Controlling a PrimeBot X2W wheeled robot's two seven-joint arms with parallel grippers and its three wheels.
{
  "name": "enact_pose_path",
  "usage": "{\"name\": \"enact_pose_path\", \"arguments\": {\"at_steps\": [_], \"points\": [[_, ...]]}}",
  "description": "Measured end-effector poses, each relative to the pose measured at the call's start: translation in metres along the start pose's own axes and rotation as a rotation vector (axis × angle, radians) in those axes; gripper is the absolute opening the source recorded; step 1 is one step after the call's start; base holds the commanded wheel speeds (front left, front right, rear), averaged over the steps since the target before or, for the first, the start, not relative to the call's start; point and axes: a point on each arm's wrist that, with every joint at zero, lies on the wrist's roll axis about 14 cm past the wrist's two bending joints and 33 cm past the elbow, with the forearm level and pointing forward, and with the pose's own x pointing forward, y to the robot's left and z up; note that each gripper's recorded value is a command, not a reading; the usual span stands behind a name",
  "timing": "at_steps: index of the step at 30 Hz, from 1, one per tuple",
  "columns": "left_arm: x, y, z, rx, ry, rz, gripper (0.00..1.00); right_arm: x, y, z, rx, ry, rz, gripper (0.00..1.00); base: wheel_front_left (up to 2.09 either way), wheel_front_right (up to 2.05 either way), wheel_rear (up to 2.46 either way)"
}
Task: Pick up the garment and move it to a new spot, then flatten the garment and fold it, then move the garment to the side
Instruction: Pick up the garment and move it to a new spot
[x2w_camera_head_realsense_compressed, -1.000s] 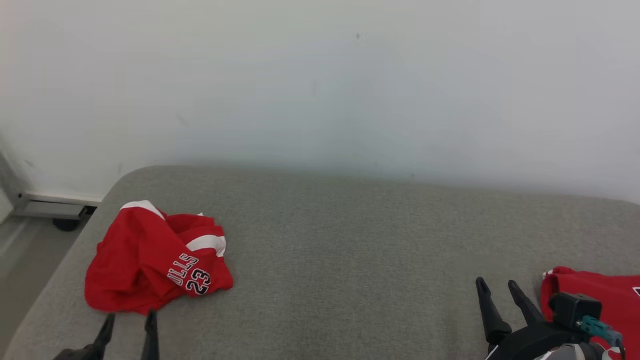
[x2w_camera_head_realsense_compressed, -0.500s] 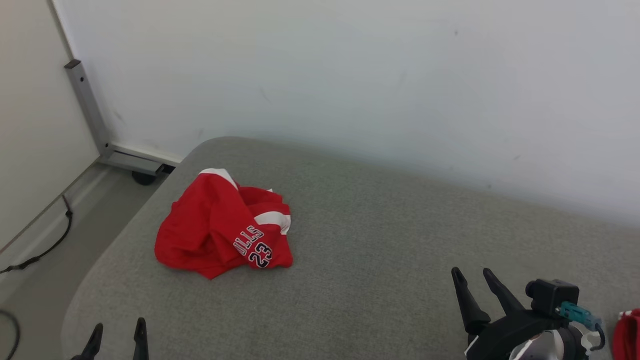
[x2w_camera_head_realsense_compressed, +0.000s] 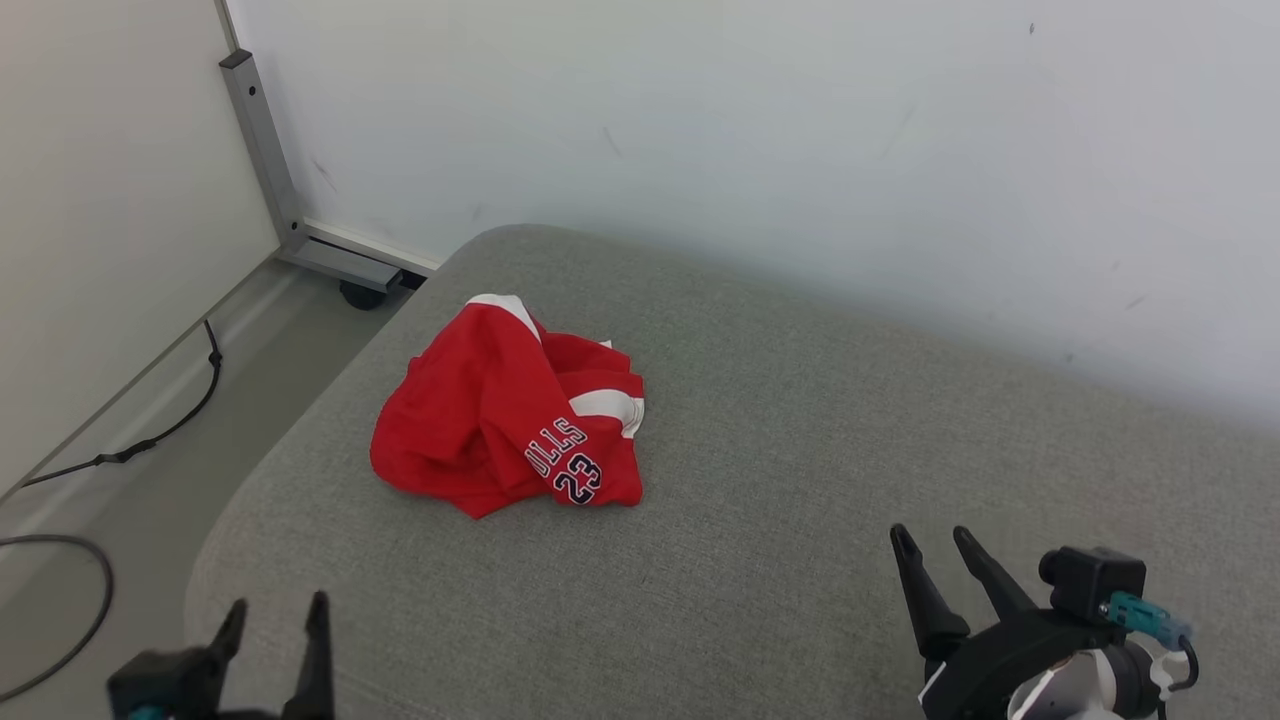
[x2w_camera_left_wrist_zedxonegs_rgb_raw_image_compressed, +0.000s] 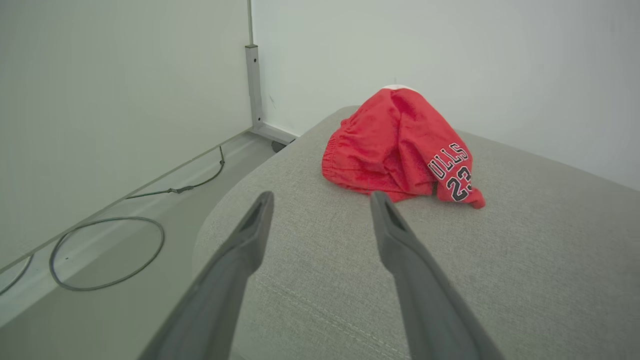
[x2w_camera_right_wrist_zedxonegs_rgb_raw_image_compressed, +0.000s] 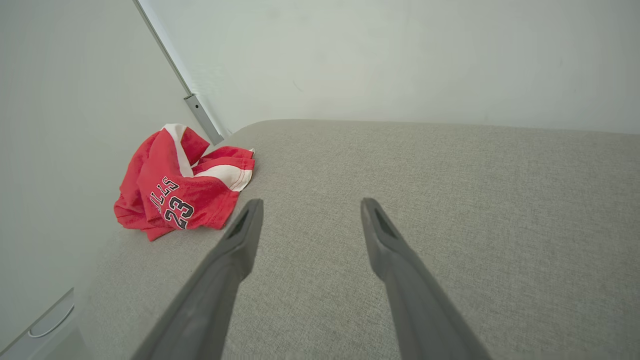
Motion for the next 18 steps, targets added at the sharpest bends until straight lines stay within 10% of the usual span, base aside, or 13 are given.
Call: {"name": "enact_pose_path", "arguments": {"at_steps": [18], "points": [[0.102,-0.099,-0.006,-0.093,0.313,-0.302,1.0,-0.009,-0.009,0.009,-0.032,-0.008,0.007,1.0,0.0,0.0,0.0]]}}
